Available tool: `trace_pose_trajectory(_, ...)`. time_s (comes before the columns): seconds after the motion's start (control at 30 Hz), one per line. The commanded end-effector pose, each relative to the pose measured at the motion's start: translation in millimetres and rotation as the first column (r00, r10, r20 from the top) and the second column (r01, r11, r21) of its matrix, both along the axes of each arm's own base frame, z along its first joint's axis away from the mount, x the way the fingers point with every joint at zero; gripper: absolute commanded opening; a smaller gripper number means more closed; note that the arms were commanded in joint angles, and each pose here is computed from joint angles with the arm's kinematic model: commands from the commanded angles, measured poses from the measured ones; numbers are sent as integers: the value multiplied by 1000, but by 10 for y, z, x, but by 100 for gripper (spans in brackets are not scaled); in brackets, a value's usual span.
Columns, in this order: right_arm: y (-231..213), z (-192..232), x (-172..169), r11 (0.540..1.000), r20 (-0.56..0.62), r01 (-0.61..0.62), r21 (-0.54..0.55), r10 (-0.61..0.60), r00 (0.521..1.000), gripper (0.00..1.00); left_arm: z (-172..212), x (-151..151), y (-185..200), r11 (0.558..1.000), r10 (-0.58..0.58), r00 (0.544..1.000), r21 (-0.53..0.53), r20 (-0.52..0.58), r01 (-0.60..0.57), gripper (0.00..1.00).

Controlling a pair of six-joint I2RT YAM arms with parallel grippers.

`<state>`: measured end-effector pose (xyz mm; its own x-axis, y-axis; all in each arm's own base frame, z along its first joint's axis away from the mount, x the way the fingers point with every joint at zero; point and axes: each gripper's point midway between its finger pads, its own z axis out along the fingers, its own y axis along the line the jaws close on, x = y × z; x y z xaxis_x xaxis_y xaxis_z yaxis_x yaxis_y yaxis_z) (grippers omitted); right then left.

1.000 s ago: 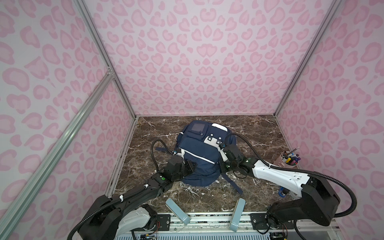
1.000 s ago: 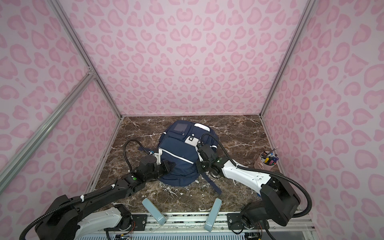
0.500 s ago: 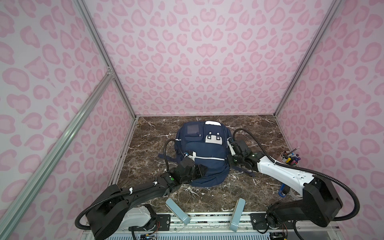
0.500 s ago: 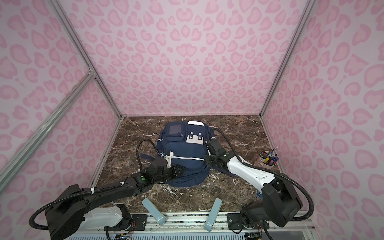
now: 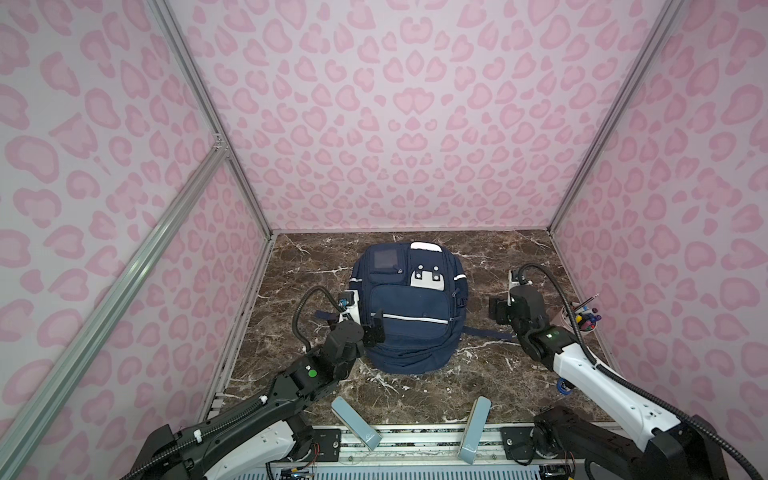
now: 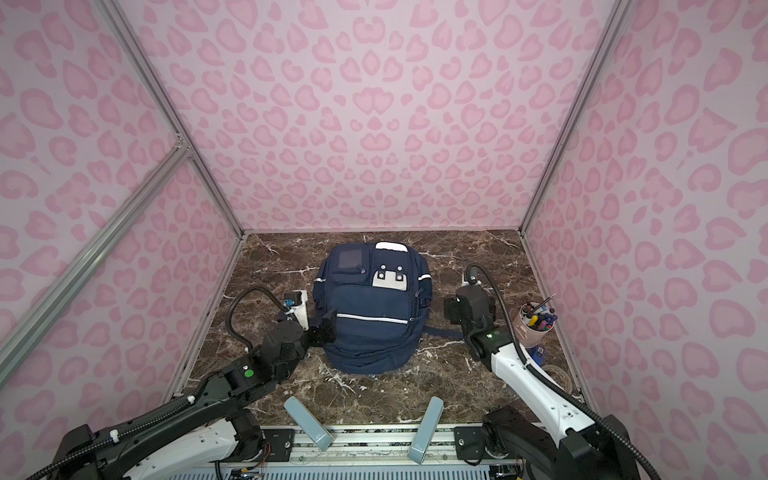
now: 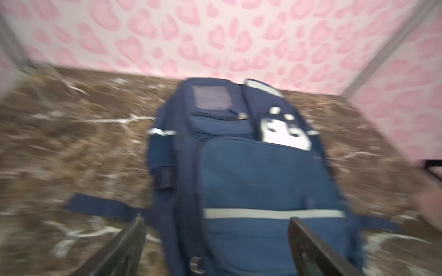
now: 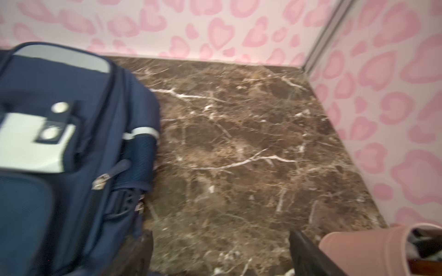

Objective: Pack the student bag

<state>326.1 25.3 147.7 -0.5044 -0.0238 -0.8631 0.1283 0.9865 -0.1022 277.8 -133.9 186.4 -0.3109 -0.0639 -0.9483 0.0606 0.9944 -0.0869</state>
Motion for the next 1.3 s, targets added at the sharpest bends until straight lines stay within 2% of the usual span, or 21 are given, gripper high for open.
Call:
trace_pose_trajectory(0.0, -218, 269, 163, 1000, 275, -16, -13, 19, 961, 87, 288, 85, 748, 938, 284, 933, 138, 222, -318, 96)
trace_pose_trajectory(0.07, -360, 198, 195, 999, 280, 27, -28, -18, 960, 89, 97, 161, 962, 944, 281, 938, 118, 202, -308, 97)
trace_pose_trajectory(0.17, -446, 54, 327, 995, 262, 62, -81, -39, 964, 91, 19, 215, 1365, 911, 378, 901, 86, 213, -403, 97)
trace_pose_trajectory(0.23, -463, -41, 390, 995, 265, 71, -77, -49, 963, 91, 9, 266, 1416, 921, 357, 907, 75, 225, -381, 97)
trace_pose_trajectory(0.3, -484, -143, 456, 997, 275, 74, -30, -63, 959, 91, -79, 376, 1418, 945, 304, 932, 58, 199, -321, 98)
trace_pose_trajectory(0.4, -494, -332, 511, 997, 271, 74, -21, -65, 960, 90, -239, 503, 1553, 926, 342, 928, 115, 149, -359, 98)
trace_pose_trajectory(0.47, -476, -439, 547, 998, 281, 64, -21, -55, 958, 91, -336, 583, 1629, 929, 345, 929, 92, 136, -359, 98)
trace_pose_trajectory(0.5, -480, -407, 573, 997, 304, 67, -26, -56, 951, 92, -377, 643, 1622, 948, 310, 941, 34, 136, -317, 98)
trace_pose_trajectory(0.53, -479, -422, 580, 998, 278, 64, -19, -57, 959, 95, -413, 702, 1633, 958, 287, 949, -10, 132, -288, 100)
trace_pose_trajectory(0.6, -500, -492, 638, 999, 219, 49, 1, -49, 975, 99, -402, 809, 1636, 963, 264, 955, 15, 136, -269, 97)
trace_pose_trajectory(0.67, -522, -478, 632, 999, 254, 44, 26, -49, 966, 99, -414, 894, 1657, 967, 248, 957, 21, 148, -254, 97)
trace_pose_trajectory(0.77, -522, -478, 643, 999, 227, 44, 21, -47, 973, 99, -630, 1000, 1728, 967, 256, 961, -15, 103, -256, 98)
trace_pose_trajectory(0.8, -518, -504, 641, 999, 204, 42, 20, -45, 978, 99, -648, 1039, 1655, 978, 209, 972, -7, 111, -210, 97)
trace_pose_trajectory(0.83, -520, -497, 643, 999, 216, 42, 19, -46, 975, 99, -708, 1062, 1576, 987, 158, 986, 15, 59, -159, 98)
trace_pose_trajectory(0.87, -523, -484, 636, 999, 232, 45, 22, -49, 972, 99, -662, 1090, 1533, 991, 129, 988, 15, 83, -130, 98)
trace_pose_trajectory(1.07, -517, -490, 644, 999, 219, 42, 20, -45, 975, 99, -723, 1132, 1520, 991, 129, 991, 33, 45, -131, 98)
trace_pose_trajectory(1.27, -510, -520, 668, 999, 198, 38, 21, -42, 979, 99, -716, 1115, 1508, 988, 141, 989, 52, 53, -144, 98)
